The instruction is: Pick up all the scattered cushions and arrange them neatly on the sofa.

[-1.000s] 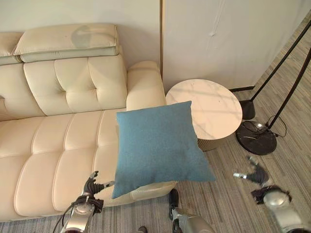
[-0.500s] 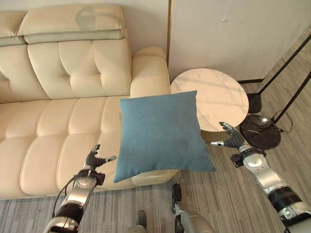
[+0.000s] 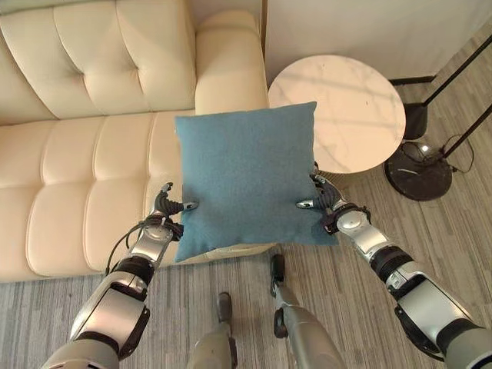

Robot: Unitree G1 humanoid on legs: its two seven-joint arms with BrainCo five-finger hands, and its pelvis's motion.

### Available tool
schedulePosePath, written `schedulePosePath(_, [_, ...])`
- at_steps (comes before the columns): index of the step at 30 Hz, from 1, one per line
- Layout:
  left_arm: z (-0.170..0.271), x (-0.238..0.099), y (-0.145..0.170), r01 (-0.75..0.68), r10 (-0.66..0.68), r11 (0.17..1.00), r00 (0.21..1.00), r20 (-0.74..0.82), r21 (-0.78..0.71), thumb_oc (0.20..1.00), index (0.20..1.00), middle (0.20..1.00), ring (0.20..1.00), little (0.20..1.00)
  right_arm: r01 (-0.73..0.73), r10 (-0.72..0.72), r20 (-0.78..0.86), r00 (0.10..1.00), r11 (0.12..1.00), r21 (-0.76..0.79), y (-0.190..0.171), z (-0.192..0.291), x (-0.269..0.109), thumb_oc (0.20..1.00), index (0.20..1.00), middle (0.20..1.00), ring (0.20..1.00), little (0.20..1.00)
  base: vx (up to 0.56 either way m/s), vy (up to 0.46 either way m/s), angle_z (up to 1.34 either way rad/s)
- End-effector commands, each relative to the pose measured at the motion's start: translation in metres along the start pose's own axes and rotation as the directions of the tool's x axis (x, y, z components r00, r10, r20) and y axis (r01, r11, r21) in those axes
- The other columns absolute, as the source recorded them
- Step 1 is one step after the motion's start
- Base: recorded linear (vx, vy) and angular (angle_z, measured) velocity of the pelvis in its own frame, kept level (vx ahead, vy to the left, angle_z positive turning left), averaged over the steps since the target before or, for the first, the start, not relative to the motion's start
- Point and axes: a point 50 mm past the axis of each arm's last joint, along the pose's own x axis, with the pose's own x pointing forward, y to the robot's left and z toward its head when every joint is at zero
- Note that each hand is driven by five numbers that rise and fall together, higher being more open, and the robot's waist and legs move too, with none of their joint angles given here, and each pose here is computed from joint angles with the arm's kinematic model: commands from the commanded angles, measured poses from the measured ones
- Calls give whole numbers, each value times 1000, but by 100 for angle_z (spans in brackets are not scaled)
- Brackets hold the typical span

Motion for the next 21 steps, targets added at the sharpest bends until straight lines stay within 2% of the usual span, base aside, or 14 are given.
schedulePosePath(1, [17,5,-4,-42,42,996,999,9,-82,1000,1000,1000,1000,1000,1,-1,20,1000,1000,1,8,14,6,1000,1000,1000,1000,1000,-25,-12,7])
schedulePosePath(3, [31,3,-27,12,-7,984,1000,30,-177,1000,1000,1000,1000,1000,-10,11,44,999,1000,-16,15,22,7,1000,1000,1000,1000,1000,-19,-6,6])
schedulePosePath(4, [46,0,-41,60,-45,973,996,72,-225,1000,1000,1000,1000,1000,-11,12,64,998,1000,-12,18,29,7,912,912,912,912,912,0,0,0])
schedulePosePath(5, [56,-3,-52,102,-78,960,992,99,-262,1000,1000,1000,1000,1000,-20,19,76,997,1000,13,21,32,7,649,649,649,649,649,0,0,0])
schedulePosePath(6, [61,-4,-56,121,-91,951,989,117,-284,1000,1000,1000,1000,1000,-19,16,87,996,999,31,22,35,6,200,200,200,200,200,0,0,0])
schedulePosePath(7, [73,-8,-63,148,-99,929,982,158,-338,1000,1000,1000,1000,1000,-22,14,111,994,998,66,25,41,5,200,200,200,200,200,-12,35,1])
schedulePosePath(8, [91,-16,-71,199,-106,882,967,231,-426,200,200,200,200,200,-42,19,165,986,989,142,31,53,2,200,200,200,200,200,0,47,-1])
schedulePosePath(10, [110,-25,-77,262,-111,825,944,312,-501,200,200,200,200,200,-79,24,233,972,970,228,38,66,-4,200,200,200,200,200,8,29,-7])
schedulePosePath(15, [130,-45,-83,358,-105,724,902,419,-590,200,200,200,200,200,-154,62,348,936,957,245,51,76,-22,200,200,200,200,200,6,19,-18])
schedulePosePath(21, [134,-58,-81,402,-90,683,875,475,-610,200,200,200,200,200,-217,87,404,911,933,288,61,78,-36,200,200,200,200,200,19,18,-5])
